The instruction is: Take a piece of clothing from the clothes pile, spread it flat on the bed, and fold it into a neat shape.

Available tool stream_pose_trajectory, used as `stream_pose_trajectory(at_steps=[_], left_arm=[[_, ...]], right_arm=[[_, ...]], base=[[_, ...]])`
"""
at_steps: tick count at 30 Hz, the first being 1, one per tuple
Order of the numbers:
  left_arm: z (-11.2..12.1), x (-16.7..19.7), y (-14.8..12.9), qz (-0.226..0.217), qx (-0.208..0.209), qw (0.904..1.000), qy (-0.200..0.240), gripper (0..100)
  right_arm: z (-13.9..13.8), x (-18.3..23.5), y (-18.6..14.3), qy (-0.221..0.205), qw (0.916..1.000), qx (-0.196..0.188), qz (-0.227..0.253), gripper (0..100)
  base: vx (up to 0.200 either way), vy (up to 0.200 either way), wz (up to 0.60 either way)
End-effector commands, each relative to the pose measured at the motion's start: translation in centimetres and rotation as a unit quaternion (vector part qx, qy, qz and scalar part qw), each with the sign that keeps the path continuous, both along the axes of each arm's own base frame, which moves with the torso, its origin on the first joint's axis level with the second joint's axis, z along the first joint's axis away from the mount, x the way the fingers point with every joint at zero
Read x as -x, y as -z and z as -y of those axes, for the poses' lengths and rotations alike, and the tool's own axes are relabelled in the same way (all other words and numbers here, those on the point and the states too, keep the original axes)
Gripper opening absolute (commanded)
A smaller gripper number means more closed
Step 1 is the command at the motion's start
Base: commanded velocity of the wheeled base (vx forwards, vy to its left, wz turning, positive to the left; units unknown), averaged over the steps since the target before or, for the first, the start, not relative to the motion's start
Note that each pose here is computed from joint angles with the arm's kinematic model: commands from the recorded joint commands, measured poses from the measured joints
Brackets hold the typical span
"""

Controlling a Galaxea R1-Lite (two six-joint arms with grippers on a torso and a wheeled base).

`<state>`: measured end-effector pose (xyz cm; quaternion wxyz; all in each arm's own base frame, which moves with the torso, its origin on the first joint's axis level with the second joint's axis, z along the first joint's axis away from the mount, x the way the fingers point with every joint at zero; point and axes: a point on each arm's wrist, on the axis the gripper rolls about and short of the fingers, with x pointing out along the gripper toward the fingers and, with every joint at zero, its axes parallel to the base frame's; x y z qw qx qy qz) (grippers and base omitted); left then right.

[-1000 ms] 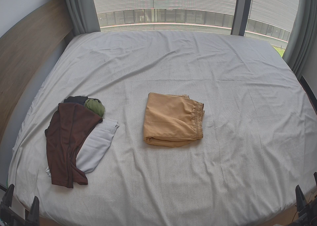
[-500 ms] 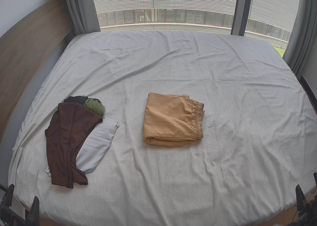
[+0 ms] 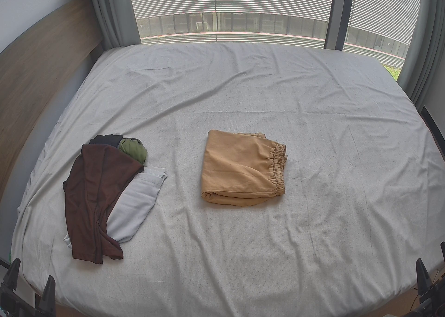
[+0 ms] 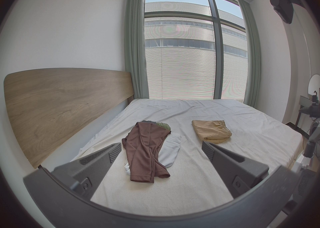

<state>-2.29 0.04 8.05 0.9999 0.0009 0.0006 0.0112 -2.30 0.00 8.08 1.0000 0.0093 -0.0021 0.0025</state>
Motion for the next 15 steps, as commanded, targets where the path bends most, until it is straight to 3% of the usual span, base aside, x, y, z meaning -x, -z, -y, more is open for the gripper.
stream_pose_trajectory(at_steps=[1, 15], left_arm=[[0.00, -0.04, 0.50, -0.002, 0.000, 1.0000, 0.000, 100], [0.00, -0.04, 0.50, -0.002, 0.000, 1.0000, 0.000, 100]], right_arm=[[0.00, -0.08, 0.50, 0.000, 1.0000, -0.001, -0.005, 100], [0.00, -0.07, 0.51, -0.001, 1.0000, 0.000, -0.004, 100]], base=[[0.000, 0.000, 0.00], [0.000, 0.000, 0.00]])
